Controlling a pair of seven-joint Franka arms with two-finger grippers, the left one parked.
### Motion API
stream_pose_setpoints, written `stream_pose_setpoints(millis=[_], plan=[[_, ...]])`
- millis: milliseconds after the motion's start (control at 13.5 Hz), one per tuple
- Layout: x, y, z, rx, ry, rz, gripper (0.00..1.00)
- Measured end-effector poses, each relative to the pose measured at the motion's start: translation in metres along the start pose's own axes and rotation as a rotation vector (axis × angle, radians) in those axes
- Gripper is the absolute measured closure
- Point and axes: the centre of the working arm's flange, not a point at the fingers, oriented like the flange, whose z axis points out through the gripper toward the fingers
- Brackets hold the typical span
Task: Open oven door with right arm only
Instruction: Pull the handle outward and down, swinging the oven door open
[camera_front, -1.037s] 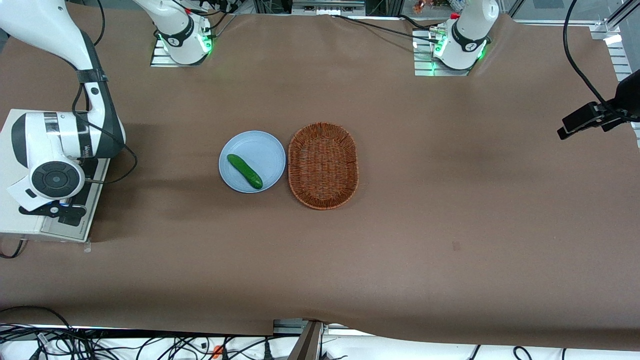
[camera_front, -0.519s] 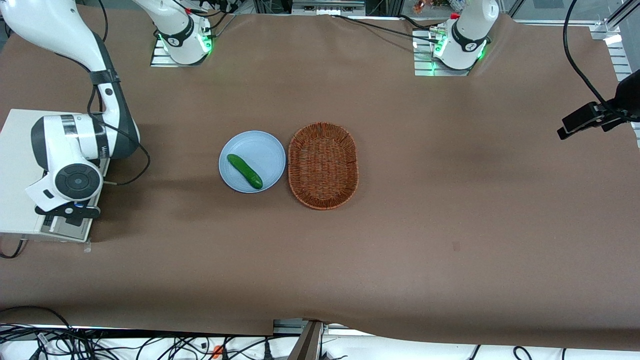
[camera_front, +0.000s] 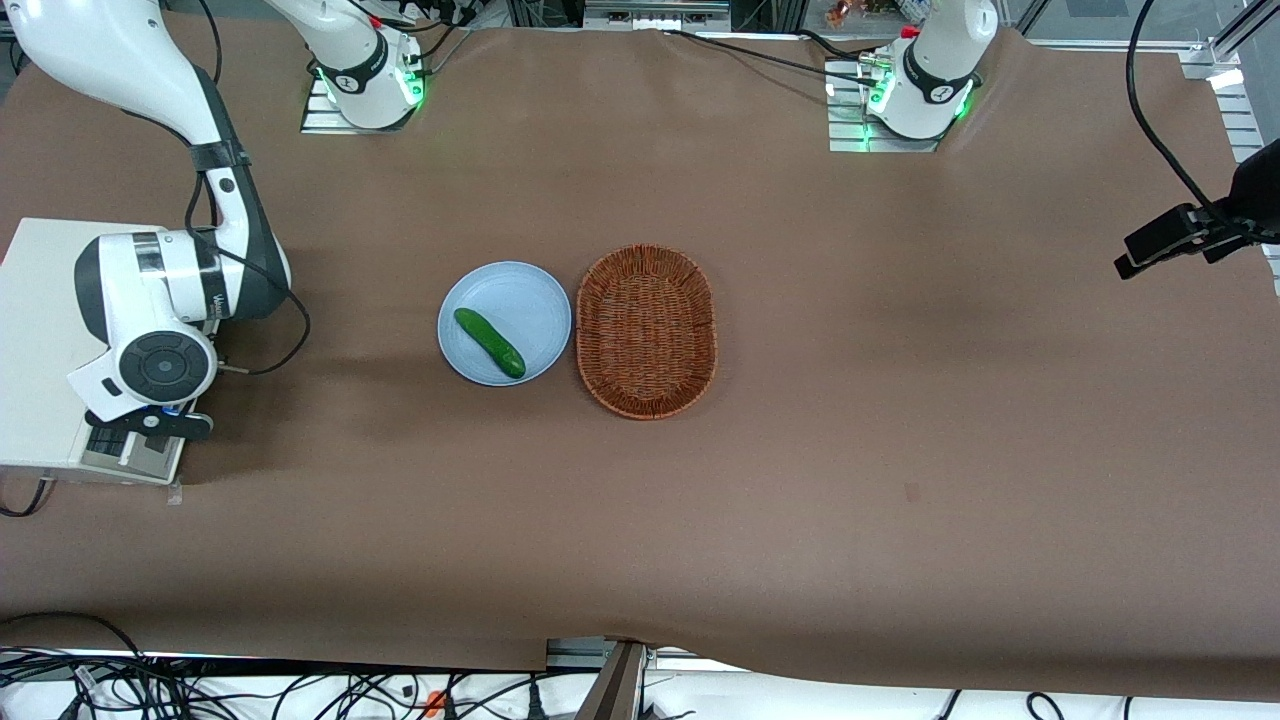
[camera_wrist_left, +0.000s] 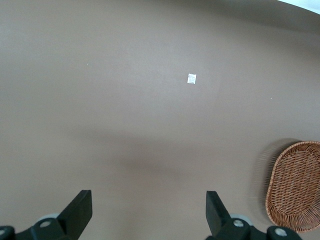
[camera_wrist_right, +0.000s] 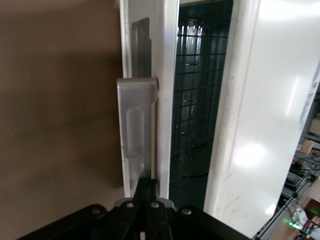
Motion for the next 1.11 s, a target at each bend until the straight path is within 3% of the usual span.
stream_pose_setpoints(millis=[444,1111], plan=[[0.002,0.003,0.0,0.068,-0.01,0.024,0.99],[0.004,-0.057,0.008,0.164,0.011,-0.032,0.99]])
